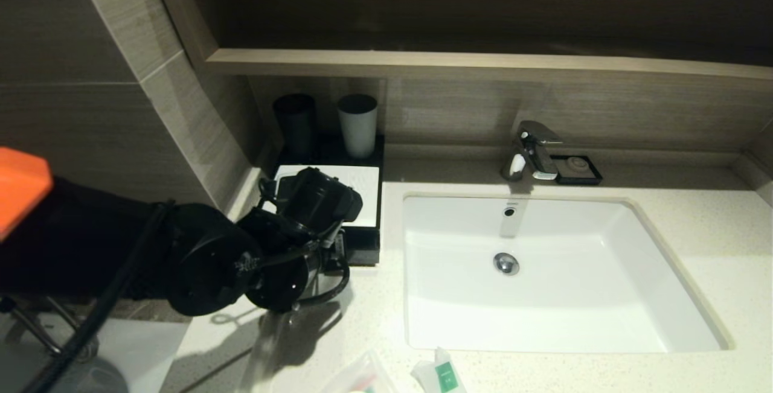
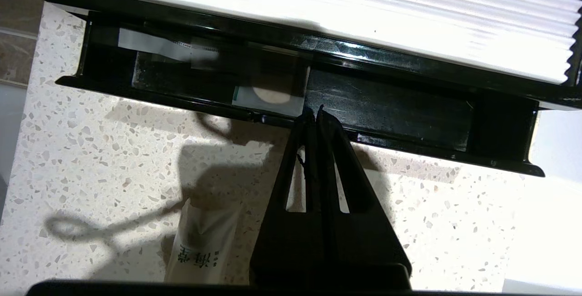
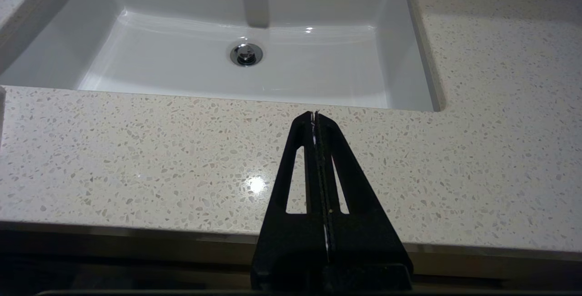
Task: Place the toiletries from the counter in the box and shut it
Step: Open the drawer
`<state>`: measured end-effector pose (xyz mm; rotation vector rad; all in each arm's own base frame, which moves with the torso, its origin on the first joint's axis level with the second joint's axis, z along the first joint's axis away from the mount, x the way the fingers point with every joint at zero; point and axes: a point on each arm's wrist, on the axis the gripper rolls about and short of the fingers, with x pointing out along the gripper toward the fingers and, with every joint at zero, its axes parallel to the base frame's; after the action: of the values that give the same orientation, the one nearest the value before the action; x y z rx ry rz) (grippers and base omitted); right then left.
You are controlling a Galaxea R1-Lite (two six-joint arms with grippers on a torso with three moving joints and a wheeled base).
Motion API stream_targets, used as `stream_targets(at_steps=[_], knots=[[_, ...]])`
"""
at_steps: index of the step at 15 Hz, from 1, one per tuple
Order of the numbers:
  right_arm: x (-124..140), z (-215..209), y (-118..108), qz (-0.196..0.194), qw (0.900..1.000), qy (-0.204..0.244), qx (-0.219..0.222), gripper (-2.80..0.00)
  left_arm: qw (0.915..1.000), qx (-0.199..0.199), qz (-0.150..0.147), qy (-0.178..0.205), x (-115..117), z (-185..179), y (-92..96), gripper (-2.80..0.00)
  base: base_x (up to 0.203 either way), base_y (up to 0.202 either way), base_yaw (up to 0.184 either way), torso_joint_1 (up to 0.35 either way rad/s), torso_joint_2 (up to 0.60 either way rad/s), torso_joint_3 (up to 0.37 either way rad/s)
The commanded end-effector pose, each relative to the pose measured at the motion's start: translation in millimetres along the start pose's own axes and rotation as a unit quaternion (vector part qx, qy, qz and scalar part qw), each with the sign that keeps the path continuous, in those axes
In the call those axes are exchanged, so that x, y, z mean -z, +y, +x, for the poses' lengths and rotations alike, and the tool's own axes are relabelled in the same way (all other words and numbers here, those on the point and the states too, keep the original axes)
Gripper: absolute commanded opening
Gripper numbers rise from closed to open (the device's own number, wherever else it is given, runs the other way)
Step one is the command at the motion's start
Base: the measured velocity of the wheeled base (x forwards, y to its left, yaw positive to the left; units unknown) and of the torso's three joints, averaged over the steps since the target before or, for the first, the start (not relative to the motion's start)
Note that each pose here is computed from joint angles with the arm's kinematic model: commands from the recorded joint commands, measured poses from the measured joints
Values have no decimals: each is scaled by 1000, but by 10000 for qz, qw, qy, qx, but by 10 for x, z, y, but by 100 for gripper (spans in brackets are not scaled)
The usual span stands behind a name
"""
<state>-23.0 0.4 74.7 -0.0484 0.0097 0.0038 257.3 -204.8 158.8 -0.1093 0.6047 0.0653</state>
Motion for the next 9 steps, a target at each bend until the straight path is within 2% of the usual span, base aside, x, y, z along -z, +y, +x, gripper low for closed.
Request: stream_targets(at_steps=[1, 9], knots=[[1, 0, 0, -3, 10000, -3, 3, -280, 10000, -47, 8, 27, 19, 55, -25, -280, 0, 0, 0, 0, 0, 0], [0, 1, 0, -3, 10000, 5, 0, -280, 10000, -89, -28, 25, 6, 131, -40, -280, 0, 0, 0, 0, 0, 0]])
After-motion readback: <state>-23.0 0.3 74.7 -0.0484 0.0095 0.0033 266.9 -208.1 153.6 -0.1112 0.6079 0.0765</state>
